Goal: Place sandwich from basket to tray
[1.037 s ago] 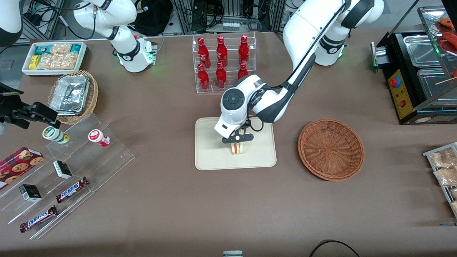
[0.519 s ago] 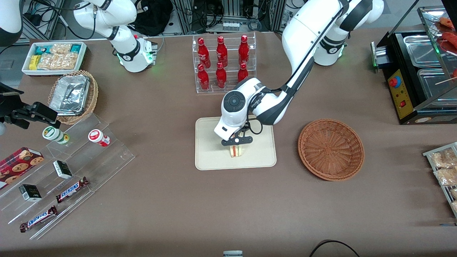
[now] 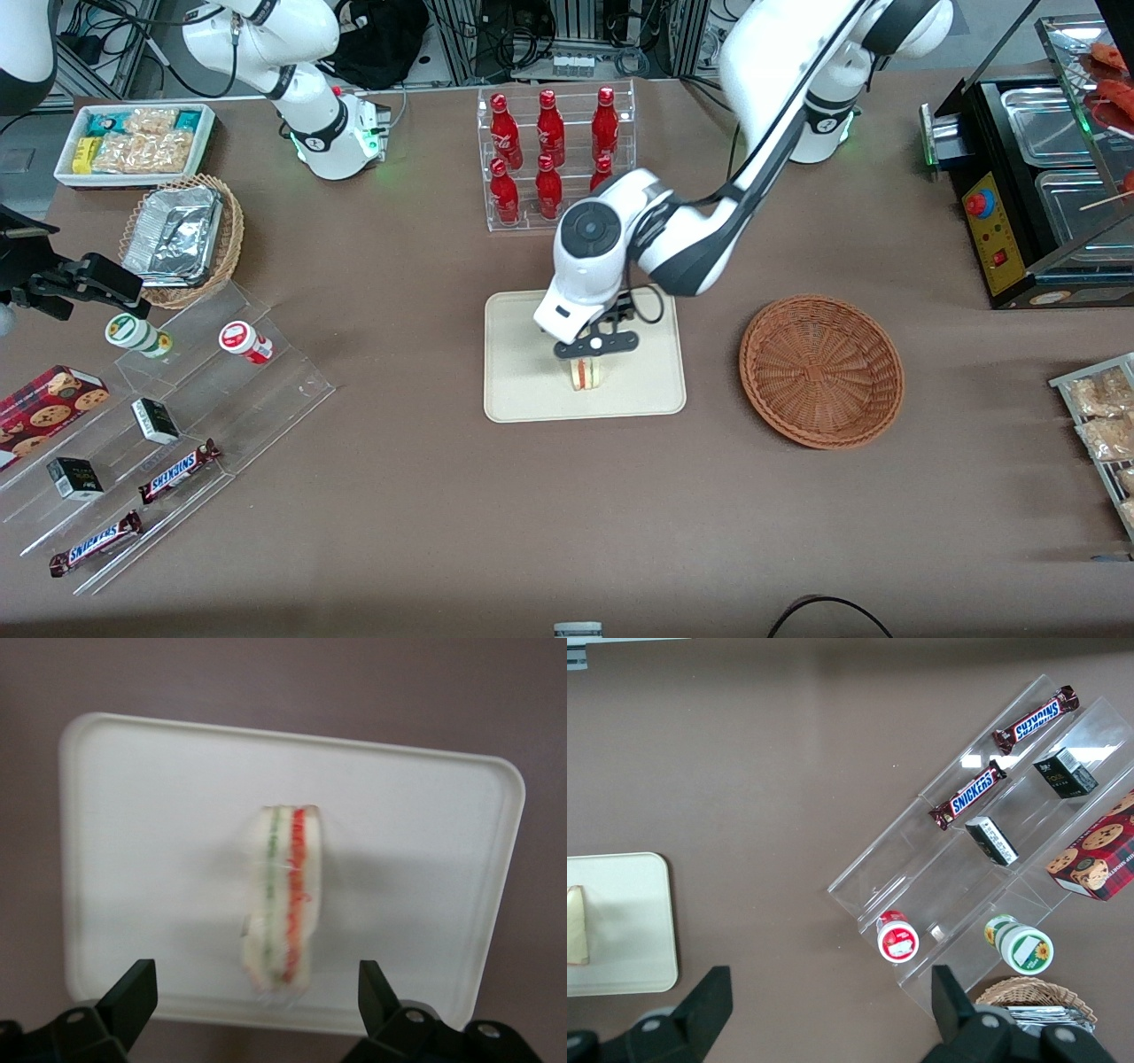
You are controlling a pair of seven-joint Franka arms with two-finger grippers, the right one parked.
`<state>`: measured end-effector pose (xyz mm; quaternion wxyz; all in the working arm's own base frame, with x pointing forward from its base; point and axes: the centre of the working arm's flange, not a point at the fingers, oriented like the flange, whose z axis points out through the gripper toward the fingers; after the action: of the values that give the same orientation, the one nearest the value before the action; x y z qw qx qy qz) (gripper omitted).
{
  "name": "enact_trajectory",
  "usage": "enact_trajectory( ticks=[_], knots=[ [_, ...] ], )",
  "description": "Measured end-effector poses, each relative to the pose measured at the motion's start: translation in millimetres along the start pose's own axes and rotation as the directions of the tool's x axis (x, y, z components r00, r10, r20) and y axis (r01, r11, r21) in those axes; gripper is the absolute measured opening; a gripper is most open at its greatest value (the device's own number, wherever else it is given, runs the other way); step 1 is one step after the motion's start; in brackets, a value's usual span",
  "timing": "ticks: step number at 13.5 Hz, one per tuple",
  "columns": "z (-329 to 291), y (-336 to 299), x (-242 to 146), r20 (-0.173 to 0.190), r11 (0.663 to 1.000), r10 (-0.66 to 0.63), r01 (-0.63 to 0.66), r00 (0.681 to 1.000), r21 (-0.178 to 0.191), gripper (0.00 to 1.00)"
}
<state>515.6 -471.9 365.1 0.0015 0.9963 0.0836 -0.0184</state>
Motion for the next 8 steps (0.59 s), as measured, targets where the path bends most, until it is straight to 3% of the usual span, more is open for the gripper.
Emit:
enact_trajectory(
  ticks=[5, 8],
  knots=[
    [-155.1, -116.4, 39.8, -0.058, 0.985, -0.169, 0.170, 0.984, 0.016, 1.00],
    [-203.7, -187.9, 42.1, -0.029, 0.974, -0.206, 0.207, 0.978, 0.090, 1.00]
  ],
)
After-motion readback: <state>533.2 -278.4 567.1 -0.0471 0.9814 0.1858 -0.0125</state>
